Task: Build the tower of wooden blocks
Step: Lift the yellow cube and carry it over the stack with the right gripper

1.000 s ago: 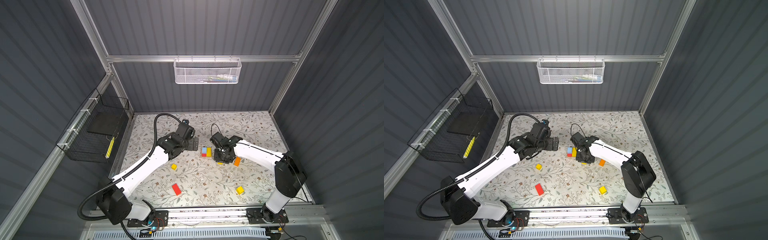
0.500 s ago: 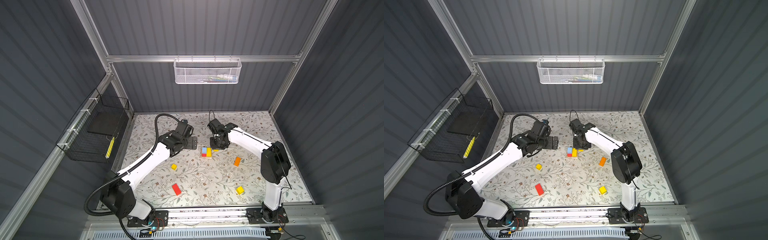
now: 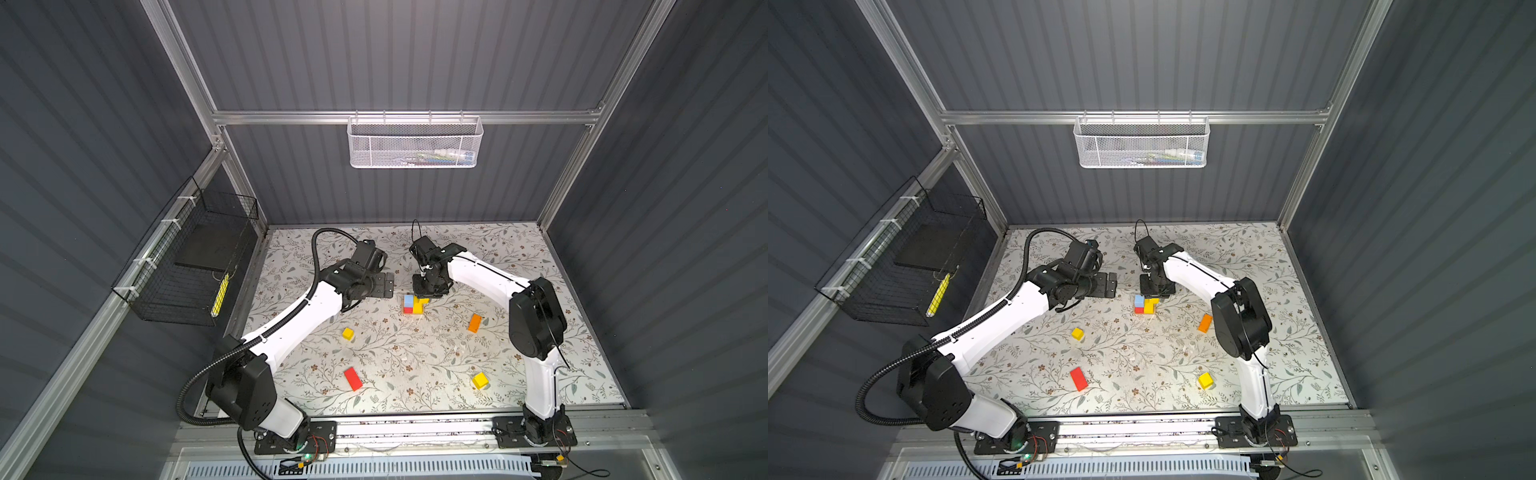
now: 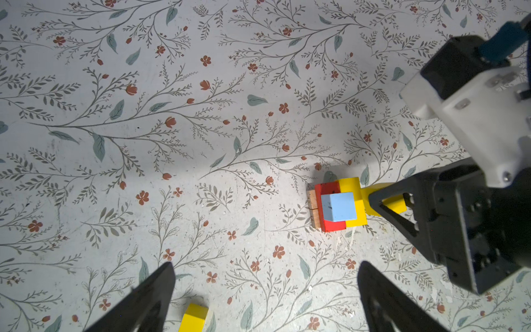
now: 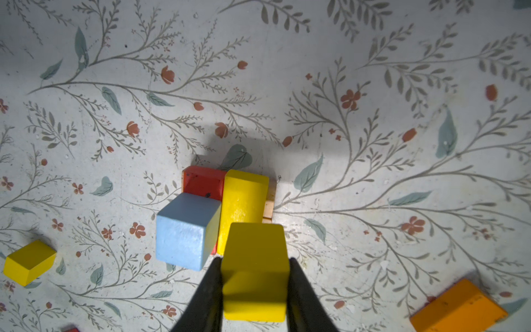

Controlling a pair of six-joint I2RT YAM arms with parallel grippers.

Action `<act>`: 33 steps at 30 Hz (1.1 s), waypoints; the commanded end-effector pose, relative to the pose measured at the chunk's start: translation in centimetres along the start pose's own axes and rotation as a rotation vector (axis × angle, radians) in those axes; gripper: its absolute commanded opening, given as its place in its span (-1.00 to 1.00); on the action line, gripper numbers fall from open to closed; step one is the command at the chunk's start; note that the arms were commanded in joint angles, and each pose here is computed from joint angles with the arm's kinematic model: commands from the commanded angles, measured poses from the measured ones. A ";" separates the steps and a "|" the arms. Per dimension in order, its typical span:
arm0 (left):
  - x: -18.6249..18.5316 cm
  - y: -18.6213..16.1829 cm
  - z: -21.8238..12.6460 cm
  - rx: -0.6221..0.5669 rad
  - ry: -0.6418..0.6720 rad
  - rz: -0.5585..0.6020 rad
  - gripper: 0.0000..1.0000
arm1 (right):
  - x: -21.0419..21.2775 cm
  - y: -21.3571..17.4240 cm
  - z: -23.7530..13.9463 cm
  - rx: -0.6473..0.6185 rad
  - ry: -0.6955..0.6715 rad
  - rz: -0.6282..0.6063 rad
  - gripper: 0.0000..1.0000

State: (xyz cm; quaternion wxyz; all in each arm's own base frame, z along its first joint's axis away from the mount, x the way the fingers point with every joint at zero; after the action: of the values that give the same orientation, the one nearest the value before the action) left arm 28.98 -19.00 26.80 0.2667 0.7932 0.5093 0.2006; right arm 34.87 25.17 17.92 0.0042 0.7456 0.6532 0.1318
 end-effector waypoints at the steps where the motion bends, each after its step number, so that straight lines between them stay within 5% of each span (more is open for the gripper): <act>1: 0.1 0.7 -0.5 -0.010 -0.015 -0.008 0.98 | 0.4 -0.1 0.3 0.022 0.003 -0.005 -0.55; 33: 0.7 0.4 -0.6 -0.010 -0.005 -0.025 0.97 | 1.0 -0.1 1.1 0.031 -0.004 0.031 -0.31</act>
State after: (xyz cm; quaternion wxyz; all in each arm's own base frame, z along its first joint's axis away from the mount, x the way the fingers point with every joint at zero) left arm 29.24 -18.63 26.85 0.2665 0.7897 0.5144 0.2017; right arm 35.13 26.00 16.33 -0.0070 0.7545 0.6458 0.1167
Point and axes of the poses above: each gripper's point midway between its finger pads, its own z axis out along the fingers, its own x axis along the line the jaws close on, y = z × x, the point moved 10 cm from there along -z, back along the fingers, and after that the axes turned 14 degrees about z, right-handed, at the moved point
